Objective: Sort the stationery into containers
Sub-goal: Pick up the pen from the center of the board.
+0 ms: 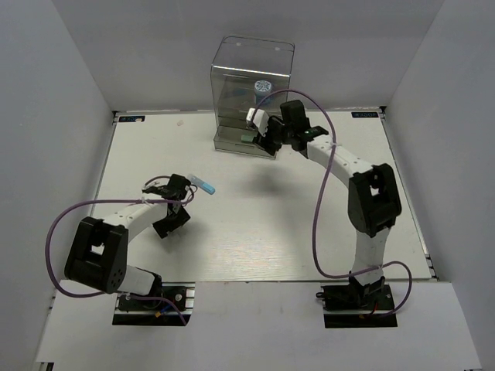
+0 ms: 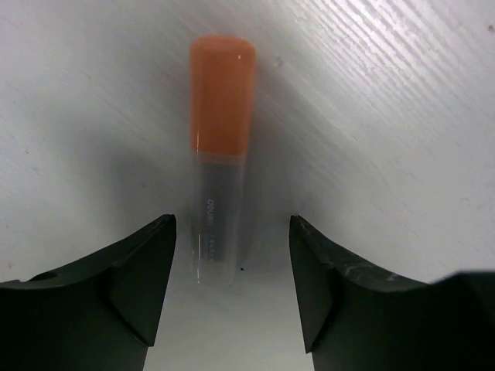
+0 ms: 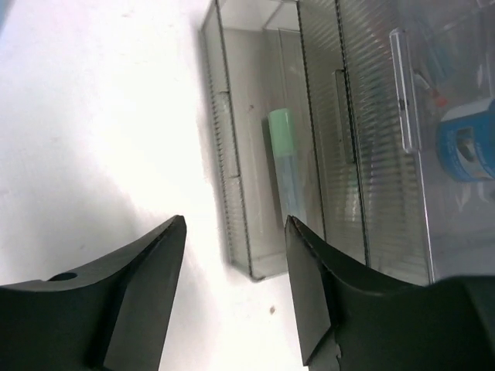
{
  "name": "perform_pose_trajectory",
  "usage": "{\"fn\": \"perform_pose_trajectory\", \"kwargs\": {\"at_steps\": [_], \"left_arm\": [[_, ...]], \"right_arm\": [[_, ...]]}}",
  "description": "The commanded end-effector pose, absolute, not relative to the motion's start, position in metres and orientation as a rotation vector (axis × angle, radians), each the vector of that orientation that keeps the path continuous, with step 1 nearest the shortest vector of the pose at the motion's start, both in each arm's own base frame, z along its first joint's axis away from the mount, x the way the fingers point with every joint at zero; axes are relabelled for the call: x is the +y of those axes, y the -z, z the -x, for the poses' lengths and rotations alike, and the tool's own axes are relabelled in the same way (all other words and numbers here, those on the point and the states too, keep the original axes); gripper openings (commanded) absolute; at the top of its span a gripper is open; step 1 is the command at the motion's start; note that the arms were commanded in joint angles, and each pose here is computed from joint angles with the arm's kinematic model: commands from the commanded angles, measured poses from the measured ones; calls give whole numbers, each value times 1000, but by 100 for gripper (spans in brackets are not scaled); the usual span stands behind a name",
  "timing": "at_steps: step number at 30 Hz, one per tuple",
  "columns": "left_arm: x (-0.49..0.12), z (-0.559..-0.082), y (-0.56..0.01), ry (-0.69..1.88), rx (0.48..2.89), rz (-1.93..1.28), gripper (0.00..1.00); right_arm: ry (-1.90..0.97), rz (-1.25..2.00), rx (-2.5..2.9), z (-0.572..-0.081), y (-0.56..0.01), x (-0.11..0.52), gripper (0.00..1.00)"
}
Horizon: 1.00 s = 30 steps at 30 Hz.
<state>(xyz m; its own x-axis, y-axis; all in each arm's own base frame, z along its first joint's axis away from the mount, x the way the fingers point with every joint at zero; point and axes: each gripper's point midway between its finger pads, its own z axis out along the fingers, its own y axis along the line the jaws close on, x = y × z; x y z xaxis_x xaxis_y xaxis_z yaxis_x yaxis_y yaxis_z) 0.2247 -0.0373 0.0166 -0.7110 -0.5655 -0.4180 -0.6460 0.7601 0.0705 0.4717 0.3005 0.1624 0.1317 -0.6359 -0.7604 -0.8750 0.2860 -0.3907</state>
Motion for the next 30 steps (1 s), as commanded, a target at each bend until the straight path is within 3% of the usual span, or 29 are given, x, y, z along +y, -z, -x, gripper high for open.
{"fn": "perform_pose_trajectory", "kwargs": {"at_steps": [1,5,7,9,10,11,16,22,30], "left_arm": [[-36,-223,-6,-287,2592,938,70],[-37,-220,3,-261,2608,968,67],[-36,-218,6,-253,2613,981,51],[-38,-217,7,-231,2620,969,34],[-41,-219,7,-203,2621,970,29],[-43,-222,4,-177,2618,950,25],[-73,-258,-31,66,2556,827,2],[-145,-323,-103,543,2442,644,0],[-214,-409,-163,962,2227,775,0]], "right_arm": [[-350,1359,1469,-458,-203,301,63],[-372,1296,1527,-447,-192,284,70],[-398,1280,1534,-441,-196,284,70],[-428,1270,1557,-435,-190,279,62],[-449,1250,1577,-434,-189,277,58],[-472,1245,1576,-433,-190,276,47],[-531,1228,1586,-425,-190,269,23],[-519,1219,1592,-420,-192,259,0],[-465,1120,1599,-429,-205,242,0]]}}
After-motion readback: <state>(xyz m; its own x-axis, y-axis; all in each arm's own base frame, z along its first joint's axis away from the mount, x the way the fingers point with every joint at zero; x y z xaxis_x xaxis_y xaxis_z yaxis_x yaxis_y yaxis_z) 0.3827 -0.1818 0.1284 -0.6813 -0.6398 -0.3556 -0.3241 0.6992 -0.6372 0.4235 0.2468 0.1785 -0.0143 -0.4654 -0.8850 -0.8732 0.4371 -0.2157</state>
